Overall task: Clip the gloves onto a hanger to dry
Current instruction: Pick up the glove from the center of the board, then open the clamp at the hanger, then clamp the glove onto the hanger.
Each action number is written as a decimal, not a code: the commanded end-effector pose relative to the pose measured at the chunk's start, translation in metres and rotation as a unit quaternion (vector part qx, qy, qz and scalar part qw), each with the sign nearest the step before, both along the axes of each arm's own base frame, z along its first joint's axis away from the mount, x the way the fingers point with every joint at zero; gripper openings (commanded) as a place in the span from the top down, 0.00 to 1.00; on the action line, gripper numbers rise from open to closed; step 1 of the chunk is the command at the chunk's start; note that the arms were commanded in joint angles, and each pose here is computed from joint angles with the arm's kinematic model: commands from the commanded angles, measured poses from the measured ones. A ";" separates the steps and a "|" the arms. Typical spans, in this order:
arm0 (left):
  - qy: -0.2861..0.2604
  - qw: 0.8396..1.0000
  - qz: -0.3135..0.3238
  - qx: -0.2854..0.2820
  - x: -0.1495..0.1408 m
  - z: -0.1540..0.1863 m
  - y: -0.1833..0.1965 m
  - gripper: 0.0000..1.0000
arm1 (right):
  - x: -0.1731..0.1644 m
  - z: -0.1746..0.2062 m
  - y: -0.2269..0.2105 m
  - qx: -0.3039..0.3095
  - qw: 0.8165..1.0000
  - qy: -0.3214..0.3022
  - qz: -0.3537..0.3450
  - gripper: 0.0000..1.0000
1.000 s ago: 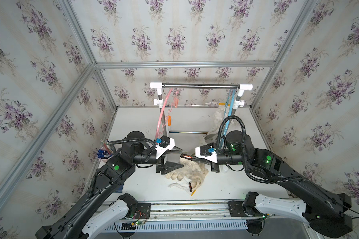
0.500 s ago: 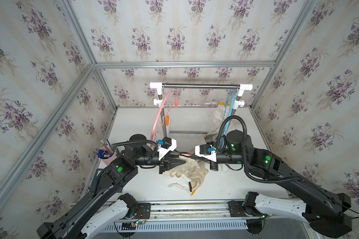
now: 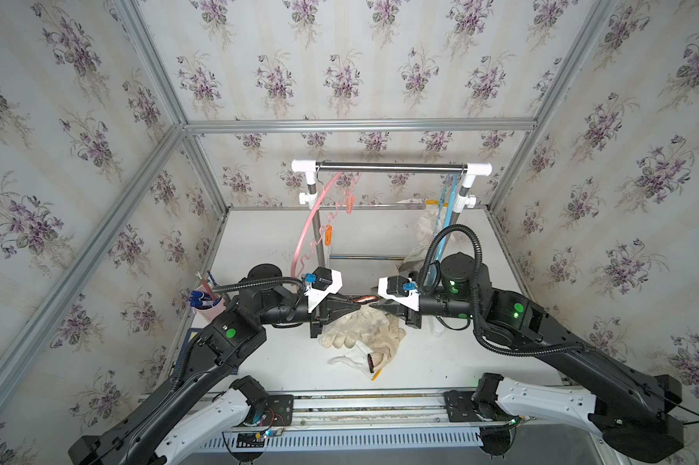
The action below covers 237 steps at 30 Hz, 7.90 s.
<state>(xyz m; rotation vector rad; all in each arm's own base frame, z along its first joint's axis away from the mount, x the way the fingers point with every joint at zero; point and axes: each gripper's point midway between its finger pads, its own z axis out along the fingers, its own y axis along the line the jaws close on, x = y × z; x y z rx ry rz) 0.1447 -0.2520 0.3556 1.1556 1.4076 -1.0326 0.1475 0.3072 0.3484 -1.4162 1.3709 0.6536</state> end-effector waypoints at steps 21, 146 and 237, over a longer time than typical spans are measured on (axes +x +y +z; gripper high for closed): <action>-0.203 0.891 0.380 0.142 -0.005 0.055 0.173 1.00 | 0.099 0.010 0.040 0.107 0.974 0.074 -0.185 0.44; 0.096 0.864 0.488 0.085 0.077 -0.160 0.200 1.00 | 0.099 -0.087 0.226 0.169 0.957 0.227 -0.062 0.38; -0.063 0.965 0.248 0.063 0.071 -0.118 0.133 1.00 | 0.066 -0.047 0.173 0.178 0.959 0.213 0.049 0.85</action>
